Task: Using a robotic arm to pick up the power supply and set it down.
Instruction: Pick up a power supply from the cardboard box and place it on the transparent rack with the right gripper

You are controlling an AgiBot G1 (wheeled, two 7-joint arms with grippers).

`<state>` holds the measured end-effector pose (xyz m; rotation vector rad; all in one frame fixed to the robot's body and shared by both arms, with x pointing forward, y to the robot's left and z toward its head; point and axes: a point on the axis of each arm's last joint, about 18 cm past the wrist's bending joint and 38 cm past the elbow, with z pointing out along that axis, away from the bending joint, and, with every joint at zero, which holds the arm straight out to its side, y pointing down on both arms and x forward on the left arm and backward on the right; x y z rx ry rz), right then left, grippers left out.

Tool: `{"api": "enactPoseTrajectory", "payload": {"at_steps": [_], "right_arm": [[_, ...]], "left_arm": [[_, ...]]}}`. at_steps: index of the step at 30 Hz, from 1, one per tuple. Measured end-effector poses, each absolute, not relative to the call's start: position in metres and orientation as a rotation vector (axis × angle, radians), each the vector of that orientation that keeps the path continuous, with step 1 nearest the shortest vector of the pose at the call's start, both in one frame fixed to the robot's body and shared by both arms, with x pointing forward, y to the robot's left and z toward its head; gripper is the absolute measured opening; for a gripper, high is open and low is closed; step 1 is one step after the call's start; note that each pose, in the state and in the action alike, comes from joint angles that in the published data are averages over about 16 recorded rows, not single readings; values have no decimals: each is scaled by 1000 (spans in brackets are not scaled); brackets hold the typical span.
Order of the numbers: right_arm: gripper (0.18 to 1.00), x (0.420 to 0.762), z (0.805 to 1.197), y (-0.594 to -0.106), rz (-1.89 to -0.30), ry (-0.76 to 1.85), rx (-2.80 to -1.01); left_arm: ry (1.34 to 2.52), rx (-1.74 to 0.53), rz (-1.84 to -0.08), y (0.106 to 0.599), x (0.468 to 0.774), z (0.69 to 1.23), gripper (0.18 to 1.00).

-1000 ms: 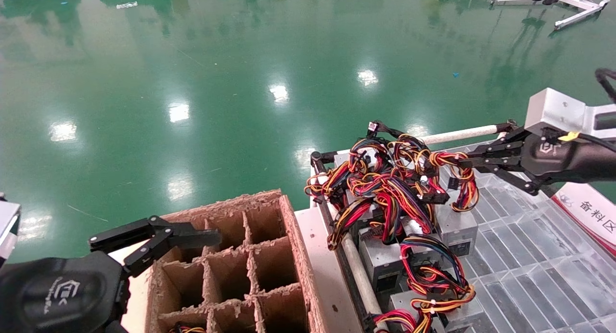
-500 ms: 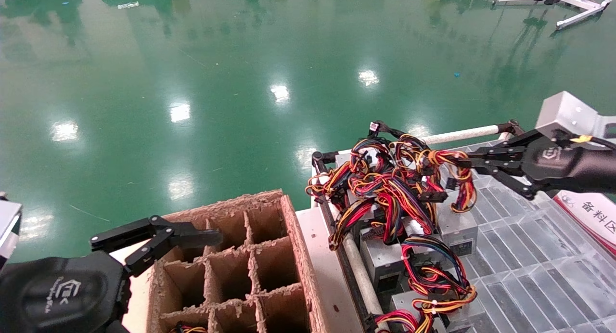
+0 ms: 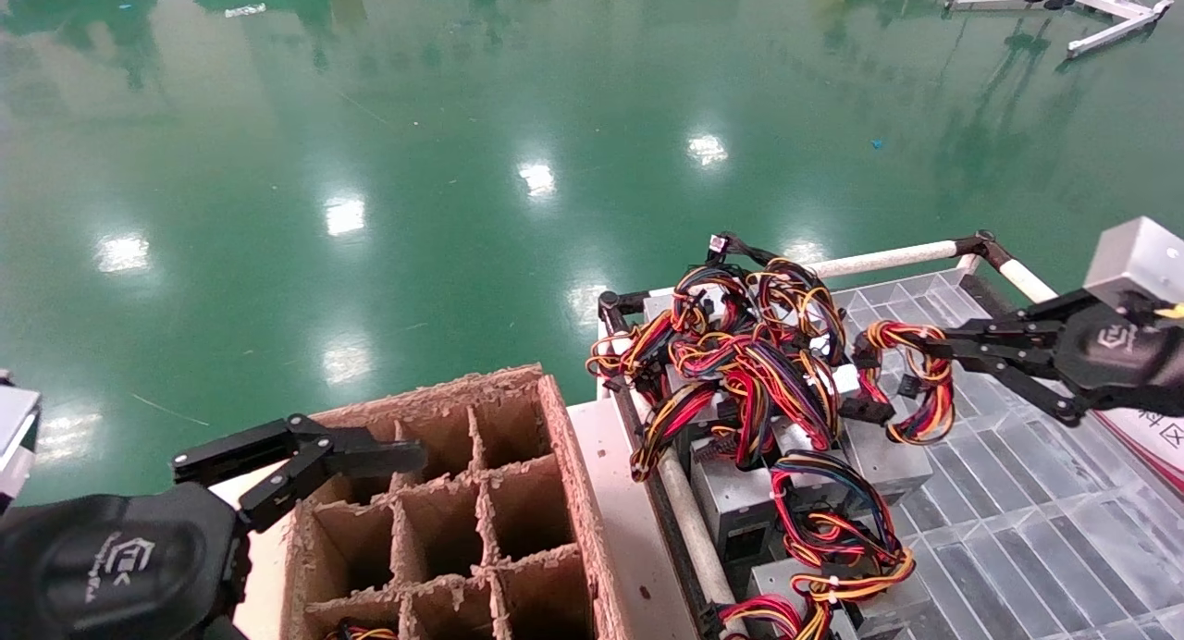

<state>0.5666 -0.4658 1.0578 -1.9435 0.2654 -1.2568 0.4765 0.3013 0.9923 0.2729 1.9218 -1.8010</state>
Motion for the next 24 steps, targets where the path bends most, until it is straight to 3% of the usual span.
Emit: {"api": "enactPoseTrajectory", "payload": {"at_steps": [24], "right_arm": [[206,552,1023,-474,-1222,396,-1893]], "left_arm": [[1922,272,-1801,301,477,992,1000]]}}
